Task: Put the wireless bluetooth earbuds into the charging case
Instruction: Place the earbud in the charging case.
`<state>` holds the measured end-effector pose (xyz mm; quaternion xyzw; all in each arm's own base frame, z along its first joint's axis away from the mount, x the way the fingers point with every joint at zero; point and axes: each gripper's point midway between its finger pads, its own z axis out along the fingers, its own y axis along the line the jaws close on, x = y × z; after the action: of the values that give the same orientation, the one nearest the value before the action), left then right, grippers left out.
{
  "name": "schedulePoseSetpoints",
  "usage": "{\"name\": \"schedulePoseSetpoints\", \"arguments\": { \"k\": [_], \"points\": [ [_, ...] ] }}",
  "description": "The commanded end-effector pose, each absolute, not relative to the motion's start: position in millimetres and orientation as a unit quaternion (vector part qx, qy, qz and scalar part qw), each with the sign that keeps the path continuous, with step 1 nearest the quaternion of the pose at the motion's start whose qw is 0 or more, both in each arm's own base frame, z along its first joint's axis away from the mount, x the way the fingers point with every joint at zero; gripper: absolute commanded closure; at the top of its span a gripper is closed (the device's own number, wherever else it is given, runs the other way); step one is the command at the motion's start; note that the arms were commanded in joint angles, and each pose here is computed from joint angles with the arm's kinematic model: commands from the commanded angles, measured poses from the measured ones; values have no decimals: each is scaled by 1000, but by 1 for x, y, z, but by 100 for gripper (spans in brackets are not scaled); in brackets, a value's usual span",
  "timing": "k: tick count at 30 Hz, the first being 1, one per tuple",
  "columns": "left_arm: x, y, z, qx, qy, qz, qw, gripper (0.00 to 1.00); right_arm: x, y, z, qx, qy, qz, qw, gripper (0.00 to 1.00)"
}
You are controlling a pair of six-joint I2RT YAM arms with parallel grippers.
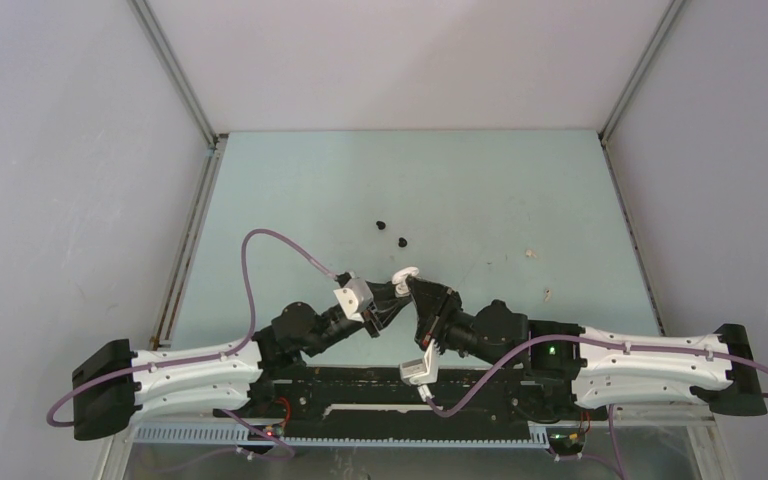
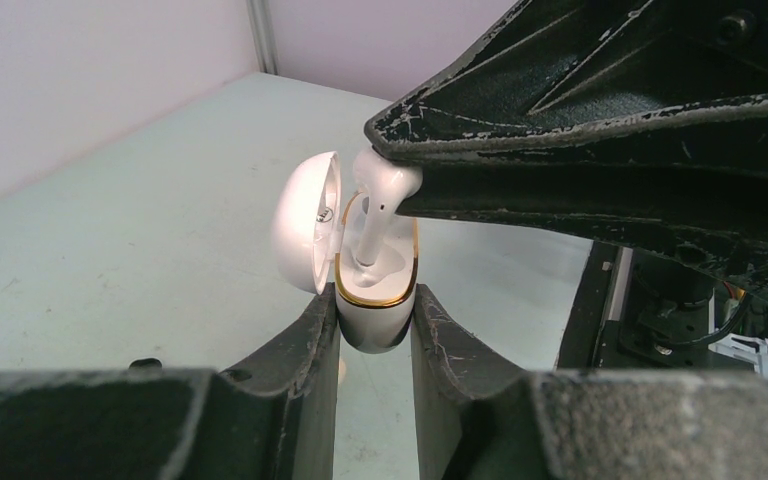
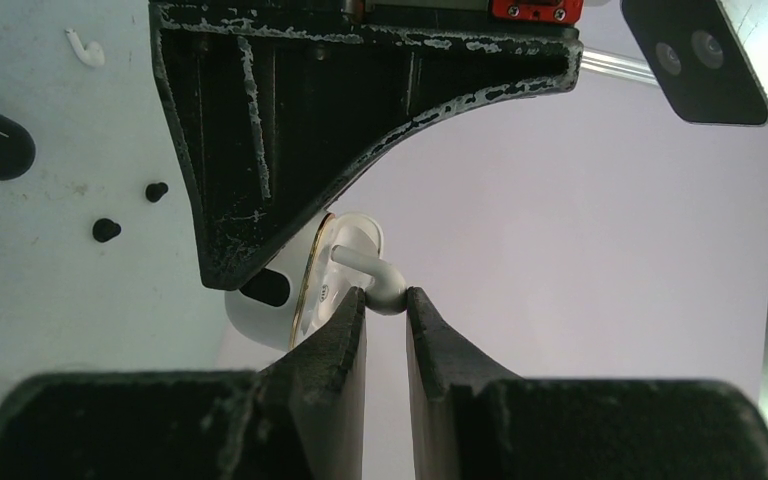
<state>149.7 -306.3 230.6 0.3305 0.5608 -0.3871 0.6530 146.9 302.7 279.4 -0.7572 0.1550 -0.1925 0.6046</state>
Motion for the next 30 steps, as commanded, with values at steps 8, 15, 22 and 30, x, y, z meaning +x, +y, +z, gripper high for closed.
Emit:
{"name": "schedulePoseSetpoints", "arguments": {
  "k": [8,15,22,30],
  "points": [
    [147,-306,247,330,539,-389,670,100,143,304,270,-769,154,-191,591,100],
    [145,-306,247,334,536,-388,671,100,143,305,268,-770,157,-187,589,100],
    [142,-307,246,340,528,-388,675,100,144,307,267,-764,173,-182,595,100],
    [143,-304,246,336,526,-384,681,100,145,303,253,-783,172,-187,568,99]
  ]
}}
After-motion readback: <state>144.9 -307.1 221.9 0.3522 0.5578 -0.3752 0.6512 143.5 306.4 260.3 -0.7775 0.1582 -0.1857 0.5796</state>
